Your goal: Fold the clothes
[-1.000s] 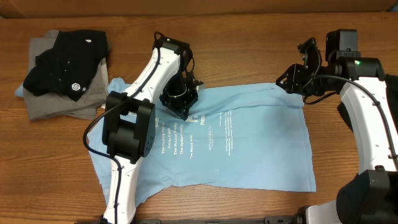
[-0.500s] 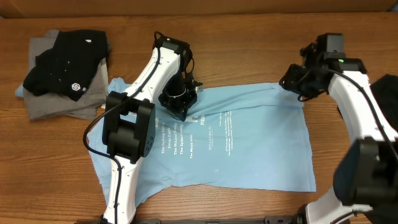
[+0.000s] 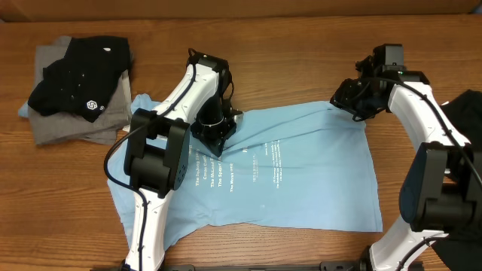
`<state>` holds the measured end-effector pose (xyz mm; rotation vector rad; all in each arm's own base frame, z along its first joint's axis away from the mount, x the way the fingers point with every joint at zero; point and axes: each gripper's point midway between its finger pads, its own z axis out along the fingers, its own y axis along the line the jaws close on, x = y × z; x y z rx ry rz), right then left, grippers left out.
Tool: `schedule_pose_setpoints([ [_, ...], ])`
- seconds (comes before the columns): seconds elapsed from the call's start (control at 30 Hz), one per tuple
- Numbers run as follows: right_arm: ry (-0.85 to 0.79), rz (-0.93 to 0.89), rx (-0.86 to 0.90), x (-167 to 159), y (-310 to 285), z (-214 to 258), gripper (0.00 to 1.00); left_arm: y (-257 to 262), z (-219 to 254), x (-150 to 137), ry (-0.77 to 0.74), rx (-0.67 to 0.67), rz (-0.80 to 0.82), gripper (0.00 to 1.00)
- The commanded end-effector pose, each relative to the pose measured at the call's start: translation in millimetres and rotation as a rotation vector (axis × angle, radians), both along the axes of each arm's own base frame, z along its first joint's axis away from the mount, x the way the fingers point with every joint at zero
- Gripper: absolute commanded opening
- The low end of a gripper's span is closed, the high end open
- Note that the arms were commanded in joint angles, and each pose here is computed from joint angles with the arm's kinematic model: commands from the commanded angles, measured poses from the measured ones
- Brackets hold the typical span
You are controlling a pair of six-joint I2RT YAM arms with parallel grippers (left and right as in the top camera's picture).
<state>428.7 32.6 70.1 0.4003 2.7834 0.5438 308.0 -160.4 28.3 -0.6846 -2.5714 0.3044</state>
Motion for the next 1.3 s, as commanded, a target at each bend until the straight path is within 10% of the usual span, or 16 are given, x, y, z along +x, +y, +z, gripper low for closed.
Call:
schedule_pose_setpoints([
  [0.0, 0.006, 0.047, 0.054, 0, 21, -7, 0.41, -2, -3, 0, -0.007, 0.013, 0.011, 0.04],
  [0.53, 0.121, 0.009, -0.182, -8, 5, -58, 0.40, -5, -6, 7, -0.037, 0.002, 0.020, 0.13],
  [0.9, 0.162, -0.005, -0.186, -14, -3, -65, 0.04, -5, -6, 7, -0.038, 0.002, 0.020, 0.14],
  [1.27, 0.175, -0.044, -0.182, -33, -19, -23, 0.04, -7, -8, 11, -0.057, -0.005, 0.021, 0.20],
])
